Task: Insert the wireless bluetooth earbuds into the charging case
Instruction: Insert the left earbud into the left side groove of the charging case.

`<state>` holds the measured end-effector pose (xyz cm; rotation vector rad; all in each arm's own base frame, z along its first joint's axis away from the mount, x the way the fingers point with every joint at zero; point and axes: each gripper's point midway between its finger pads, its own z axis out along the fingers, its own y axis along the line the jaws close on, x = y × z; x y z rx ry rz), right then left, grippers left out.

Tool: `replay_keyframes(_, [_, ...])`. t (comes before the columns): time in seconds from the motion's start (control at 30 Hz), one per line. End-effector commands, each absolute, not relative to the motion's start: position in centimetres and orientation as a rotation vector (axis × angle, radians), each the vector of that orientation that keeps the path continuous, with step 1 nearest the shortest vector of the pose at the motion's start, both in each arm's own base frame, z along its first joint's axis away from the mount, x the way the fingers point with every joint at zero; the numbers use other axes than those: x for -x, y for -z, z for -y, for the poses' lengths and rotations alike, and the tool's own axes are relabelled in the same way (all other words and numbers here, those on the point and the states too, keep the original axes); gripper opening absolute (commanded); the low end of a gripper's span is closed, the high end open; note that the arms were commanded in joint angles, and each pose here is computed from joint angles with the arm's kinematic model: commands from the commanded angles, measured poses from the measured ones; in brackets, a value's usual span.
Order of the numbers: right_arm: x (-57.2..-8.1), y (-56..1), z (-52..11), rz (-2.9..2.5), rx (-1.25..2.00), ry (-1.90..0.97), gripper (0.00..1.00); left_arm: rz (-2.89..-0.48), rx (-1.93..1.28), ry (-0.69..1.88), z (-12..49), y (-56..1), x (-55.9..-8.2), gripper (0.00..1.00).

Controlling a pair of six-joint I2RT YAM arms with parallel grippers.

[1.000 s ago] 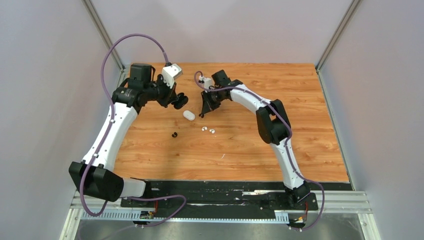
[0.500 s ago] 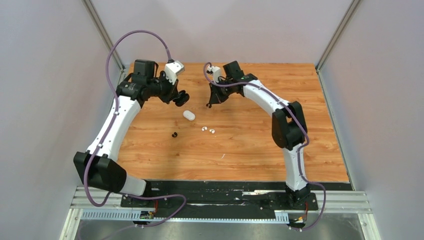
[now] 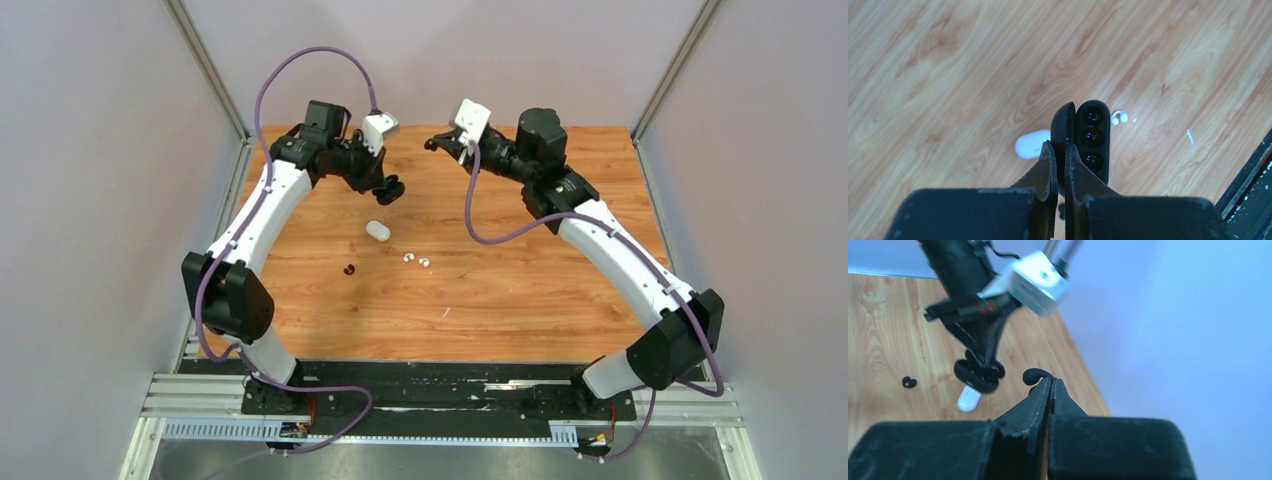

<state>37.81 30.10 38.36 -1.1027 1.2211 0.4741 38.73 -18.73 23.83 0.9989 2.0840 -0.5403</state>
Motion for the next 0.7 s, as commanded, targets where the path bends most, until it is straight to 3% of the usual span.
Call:
replay_keyframes(0.0, [-36.2,-39.8,-32.2,-0.925,1.243,-0.346,0.0,-1.955,-1.053,0.628,22.4,-27.4,-38.8,0.0])
replay_keyframes(0.67, [-32.8,-38.0,-34.9,-0.667,1.429,-0.305,0.0,-1.954,-0.946,0.733,24.6,-31.1,-38.4,0.0])
